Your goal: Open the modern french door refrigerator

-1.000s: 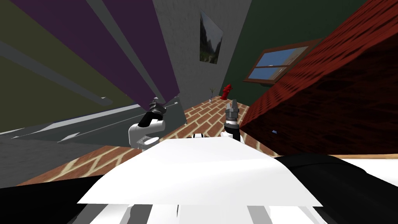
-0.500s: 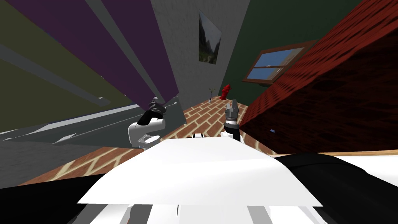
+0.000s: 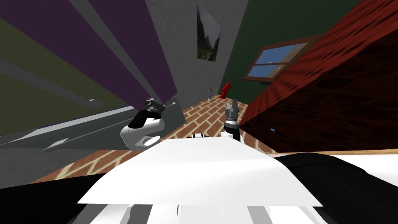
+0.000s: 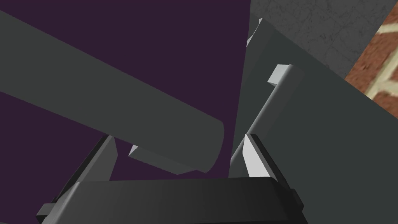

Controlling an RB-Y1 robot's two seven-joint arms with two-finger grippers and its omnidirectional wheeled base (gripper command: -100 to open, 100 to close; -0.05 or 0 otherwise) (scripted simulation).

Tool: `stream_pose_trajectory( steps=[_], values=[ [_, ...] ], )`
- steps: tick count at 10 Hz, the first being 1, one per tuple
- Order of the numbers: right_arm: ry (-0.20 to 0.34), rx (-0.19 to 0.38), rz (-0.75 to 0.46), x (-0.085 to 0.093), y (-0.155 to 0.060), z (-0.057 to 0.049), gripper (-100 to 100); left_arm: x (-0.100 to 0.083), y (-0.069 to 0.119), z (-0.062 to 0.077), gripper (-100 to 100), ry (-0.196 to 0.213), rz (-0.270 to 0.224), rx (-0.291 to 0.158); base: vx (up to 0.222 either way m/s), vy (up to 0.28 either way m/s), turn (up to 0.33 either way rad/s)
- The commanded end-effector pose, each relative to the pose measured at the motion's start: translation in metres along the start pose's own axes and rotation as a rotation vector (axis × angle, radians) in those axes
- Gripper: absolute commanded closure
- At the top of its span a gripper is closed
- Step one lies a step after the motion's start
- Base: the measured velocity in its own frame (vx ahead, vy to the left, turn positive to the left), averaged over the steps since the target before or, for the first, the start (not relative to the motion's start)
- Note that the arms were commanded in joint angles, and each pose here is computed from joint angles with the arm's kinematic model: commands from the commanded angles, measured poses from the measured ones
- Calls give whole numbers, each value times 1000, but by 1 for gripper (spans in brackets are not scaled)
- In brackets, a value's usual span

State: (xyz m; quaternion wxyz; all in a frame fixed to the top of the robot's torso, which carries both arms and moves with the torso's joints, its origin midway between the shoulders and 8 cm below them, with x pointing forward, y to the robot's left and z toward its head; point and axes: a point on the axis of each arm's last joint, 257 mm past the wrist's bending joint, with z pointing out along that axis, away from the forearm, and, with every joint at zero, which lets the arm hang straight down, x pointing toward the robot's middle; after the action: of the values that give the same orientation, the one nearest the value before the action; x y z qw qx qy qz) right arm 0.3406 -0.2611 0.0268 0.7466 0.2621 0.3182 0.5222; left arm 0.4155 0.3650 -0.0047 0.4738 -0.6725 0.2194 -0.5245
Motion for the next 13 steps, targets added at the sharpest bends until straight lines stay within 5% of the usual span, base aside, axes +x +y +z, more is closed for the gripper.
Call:
stream_pose_trajectory(
  steps=[1, 2, 3, 13],
  values=[
    [0, 0, 0, 0, 0, 0, 0, 0, -6, -2, -100, -6, -2, 6, 83, 29, -66],
    [0, 0, 0, 0, 0, 0, 0, 1, -4, -1, -100, -1, -1, 6, 52, 22, -19],
    [0, 0, 0, 0, 0, 0, 0, 1, -4, -1, 100, -2, -2, 5, 7, 6, 14],
    [0, 0, 0, 0, 0, 0, 0, -54, -39, 1, 100, -177, -1, 98, 69, -176, 37]
  ],
)
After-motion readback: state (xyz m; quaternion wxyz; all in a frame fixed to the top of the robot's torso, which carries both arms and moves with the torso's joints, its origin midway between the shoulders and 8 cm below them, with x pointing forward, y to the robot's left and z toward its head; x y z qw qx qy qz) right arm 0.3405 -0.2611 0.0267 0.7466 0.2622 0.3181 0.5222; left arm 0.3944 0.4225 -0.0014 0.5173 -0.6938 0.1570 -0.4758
